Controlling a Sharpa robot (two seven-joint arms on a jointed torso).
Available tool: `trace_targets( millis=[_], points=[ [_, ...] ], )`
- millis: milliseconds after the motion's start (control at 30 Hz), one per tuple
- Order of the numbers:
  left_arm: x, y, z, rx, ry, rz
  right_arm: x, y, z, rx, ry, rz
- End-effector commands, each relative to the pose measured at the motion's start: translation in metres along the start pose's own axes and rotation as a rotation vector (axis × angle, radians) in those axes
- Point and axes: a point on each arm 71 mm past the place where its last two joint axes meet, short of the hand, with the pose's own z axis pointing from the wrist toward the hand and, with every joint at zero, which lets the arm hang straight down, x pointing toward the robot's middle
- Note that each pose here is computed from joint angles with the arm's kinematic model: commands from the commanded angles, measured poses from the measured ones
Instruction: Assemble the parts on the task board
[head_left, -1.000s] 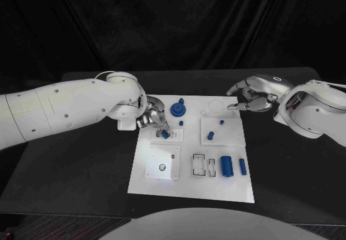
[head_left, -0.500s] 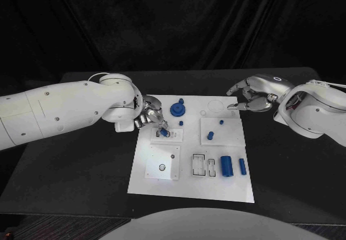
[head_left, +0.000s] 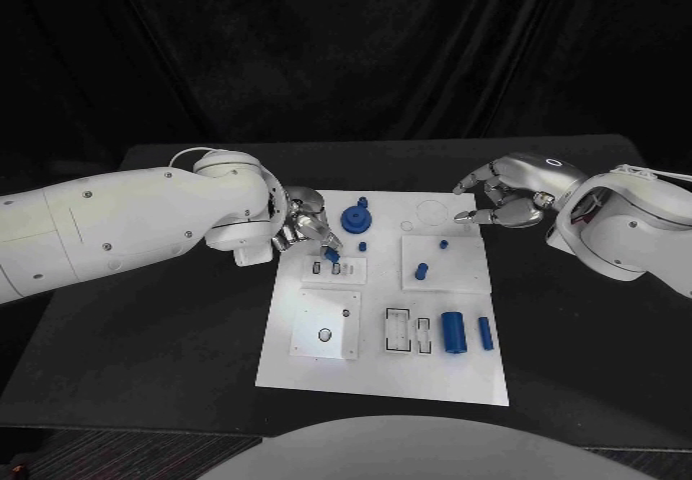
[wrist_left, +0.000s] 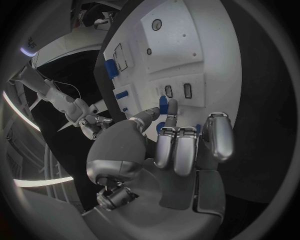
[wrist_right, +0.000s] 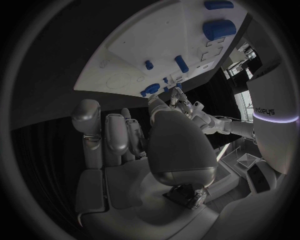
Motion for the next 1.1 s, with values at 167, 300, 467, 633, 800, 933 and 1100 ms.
trace_targets(
  millis=[167,300,467,633,800,933,1100],
  points=[
    [0.004,0.0015,0.0021,0.018,-0.052,-0.006,0.001,0.0,-0.001,0.007,-0.015,-0.001],
    [0.0073,0.0034,0.0031,0.013,-0.047,-0.009,0.001,0.0,-0.001,0.006,-0.015,-0.001],
    [0.01,0.005,0.0039,0.012,-0.048,-0.015,0.001,0.0,-0.001,0.007,-0.016,0.0],
    [0.0128,0.0063,0.0044,0.012,-0.042,-0.018,0.001,0.0,-0.002,0.008,-0.016,0.0],
    [0.0156,0.0067,0.0035,0.015,-0.037,-0.019,0.001,0.0,-0.002,0.007,-0.017,0.0],
    [0.017,0.0074,0.0022,0.017,-0.034,-0.02,0.001,0.0,-0.002,0.008,-0.017,0.0],
    [0.0195,0.0081,-0.0005,0.021,-0.032,-0.022,0.001,0.0,-0.002,0.007,-0.02,0.0]
  ],
)
